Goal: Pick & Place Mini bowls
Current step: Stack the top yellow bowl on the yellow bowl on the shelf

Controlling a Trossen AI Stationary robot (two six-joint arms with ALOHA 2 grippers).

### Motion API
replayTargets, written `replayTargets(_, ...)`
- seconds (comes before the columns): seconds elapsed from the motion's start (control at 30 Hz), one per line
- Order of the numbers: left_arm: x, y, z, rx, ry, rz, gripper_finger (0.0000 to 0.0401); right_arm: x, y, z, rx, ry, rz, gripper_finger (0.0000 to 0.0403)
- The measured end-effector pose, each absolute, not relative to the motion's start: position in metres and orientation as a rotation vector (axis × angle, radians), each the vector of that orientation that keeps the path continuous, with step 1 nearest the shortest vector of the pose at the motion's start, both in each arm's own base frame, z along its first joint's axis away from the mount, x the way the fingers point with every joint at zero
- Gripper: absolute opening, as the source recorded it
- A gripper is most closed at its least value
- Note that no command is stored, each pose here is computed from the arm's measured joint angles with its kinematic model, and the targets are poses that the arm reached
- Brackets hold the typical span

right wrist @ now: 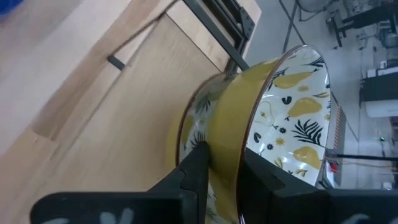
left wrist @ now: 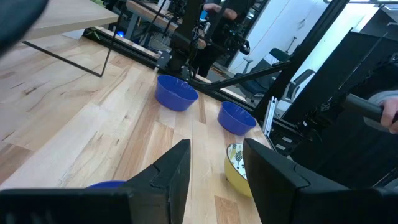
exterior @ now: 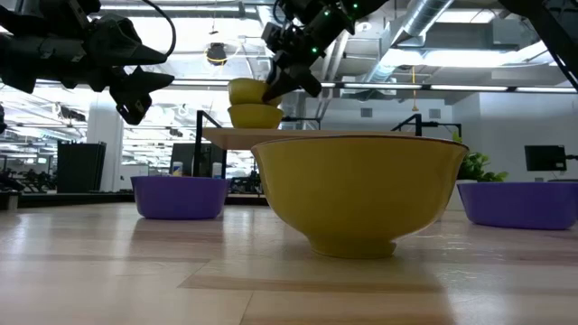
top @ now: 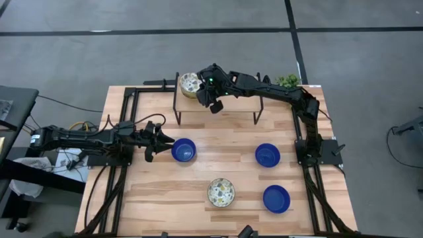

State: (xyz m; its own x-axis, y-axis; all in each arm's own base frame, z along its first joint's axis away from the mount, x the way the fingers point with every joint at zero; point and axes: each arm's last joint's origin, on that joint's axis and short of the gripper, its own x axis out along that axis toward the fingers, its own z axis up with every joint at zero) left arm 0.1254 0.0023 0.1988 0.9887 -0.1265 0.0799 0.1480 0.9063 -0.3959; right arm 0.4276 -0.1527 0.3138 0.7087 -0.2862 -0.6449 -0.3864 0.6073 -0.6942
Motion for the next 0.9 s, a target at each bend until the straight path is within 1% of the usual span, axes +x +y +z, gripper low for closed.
replayTargets(0.9,0.1254,0.0023,0.1988,-0.413,-0.053,-0.141,0.0145,0.4243,-0.152,0.3104,-0.914,0.853,0.091,0.0057)
